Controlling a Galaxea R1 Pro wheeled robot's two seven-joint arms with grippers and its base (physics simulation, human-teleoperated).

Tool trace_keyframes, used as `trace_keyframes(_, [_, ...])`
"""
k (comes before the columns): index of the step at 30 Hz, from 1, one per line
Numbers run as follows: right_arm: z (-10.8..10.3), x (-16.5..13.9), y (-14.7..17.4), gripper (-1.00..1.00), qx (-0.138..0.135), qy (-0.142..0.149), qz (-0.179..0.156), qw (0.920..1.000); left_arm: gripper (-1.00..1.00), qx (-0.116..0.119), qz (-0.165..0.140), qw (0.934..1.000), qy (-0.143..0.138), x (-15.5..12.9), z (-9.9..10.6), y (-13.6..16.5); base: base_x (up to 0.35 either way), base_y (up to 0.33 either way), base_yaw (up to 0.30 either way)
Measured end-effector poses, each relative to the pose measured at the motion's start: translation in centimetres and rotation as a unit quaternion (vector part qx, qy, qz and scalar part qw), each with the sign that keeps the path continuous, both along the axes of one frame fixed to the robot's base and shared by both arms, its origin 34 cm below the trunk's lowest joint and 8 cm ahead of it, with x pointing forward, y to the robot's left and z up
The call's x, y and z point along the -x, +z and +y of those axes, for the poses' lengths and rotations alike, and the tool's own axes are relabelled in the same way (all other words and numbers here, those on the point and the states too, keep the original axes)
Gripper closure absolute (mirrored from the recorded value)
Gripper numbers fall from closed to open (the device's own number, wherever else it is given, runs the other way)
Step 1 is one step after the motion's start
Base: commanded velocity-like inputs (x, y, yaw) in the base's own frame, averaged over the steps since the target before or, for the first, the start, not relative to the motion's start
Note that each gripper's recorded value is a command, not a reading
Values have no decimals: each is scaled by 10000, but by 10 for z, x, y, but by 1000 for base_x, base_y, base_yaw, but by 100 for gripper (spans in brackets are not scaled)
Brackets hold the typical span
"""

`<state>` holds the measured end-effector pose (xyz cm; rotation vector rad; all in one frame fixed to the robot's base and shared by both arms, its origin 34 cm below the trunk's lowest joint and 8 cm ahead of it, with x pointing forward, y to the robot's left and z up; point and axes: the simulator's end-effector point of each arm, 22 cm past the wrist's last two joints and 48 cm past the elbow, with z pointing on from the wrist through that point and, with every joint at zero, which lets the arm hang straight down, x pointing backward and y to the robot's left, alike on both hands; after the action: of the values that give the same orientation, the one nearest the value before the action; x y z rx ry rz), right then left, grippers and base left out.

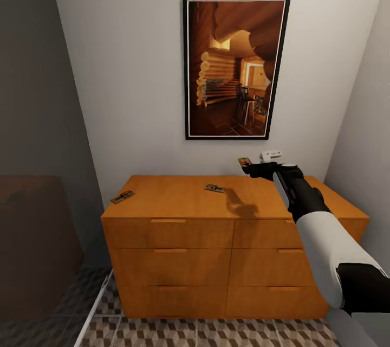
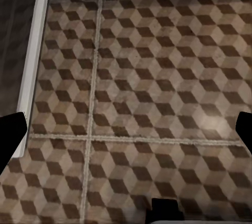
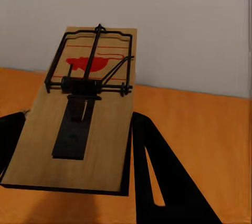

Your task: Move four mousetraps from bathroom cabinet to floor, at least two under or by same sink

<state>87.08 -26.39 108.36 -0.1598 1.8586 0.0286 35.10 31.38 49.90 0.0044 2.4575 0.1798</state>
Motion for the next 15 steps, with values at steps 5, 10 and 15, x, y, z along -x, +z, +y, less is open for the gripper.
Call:
trace_keyframes(5, [0, 0, -1, 100, 1, -1, 8, 10000, -100, 0, 6, 10000, 0, 1, 0, 0, -322, 0, 0])
trace_keyframes(10, [0, 0, -4, 100, 2, -1, 38, 10000, -100, 0, 7, 10000, 0, 1, 0, 0, -333, 0, 0])
trace_keyframes(15, [-1, 0, -5, 100, 1, -6, 51, 10000, -100, -1, 7, 10000, 2, 1, 0, 0, -335, 0, 0])
